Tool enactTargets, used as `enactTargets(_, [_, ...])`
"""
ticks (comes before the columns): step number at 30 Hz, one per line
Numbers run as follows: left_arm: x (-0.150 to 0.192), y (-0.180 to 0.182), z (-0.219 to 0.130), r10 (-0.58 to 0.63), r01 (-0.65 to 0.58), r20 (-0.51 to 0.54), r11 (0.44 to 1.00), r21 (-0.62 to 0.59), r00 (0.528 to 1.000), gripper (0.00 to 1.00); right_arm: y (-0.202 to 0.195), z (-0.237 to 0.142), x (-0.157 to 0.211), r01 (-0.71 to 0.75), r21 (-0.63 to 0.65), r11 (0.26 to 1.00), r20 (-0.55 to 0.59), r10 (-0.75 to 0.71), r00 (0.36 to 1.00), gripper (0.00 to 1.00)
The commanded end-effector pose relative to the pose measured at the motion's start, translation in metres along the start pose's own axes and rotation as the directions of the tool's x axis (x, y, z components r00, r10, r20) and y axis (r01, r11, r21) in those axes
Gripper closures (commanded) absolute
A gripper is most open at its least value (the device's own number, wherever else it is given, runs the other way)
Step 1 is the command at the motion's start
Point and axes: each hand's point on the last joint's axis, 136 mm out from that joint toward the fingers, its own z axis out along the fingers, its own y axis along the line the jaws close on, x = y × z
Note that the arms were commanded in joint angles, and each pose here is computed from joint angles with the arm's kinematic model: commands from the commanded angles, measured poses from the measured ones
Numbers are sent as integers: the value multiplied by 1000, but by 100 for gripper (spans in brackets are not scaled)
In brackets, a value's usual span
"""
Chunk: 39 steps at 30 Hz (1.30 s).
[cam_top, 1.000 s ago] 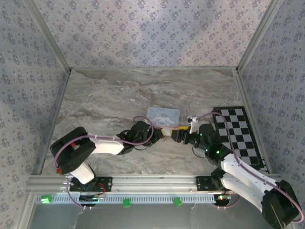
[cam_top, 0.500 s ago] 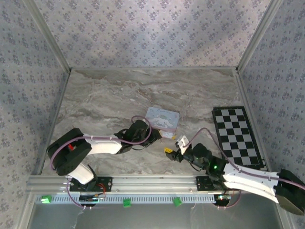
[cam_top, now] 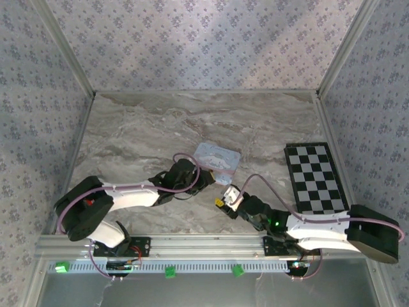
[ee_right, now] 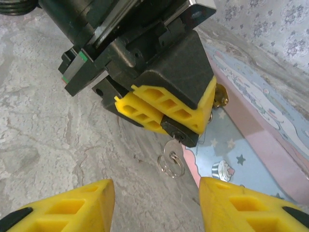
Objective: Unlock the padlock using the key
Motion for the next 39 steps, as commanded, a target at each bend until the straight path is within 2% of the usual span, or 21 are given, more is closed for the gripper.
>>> enactTargets(1, [-2,-24,-10,4,-5,6,997,80,1000,100,-8,4,-24,-1,60,998,69,-3,998,51])
enactTargets(20, [6,-31,-5,6,-5,-14,995,96,1000,100,-16,27,-15,73,189,979,17,-78,997,66])
enactTargets(31, [7,-32,-4,5,-3,-17,995,104,1000,100,-18,30,-7,58,215,975,-10,-57,998,76])
enactTargets(39, [7,-32,-4,7,-5,-19,994,105,1000,100,-22,30,-5,22,242,970,-10,-20,1000,79])
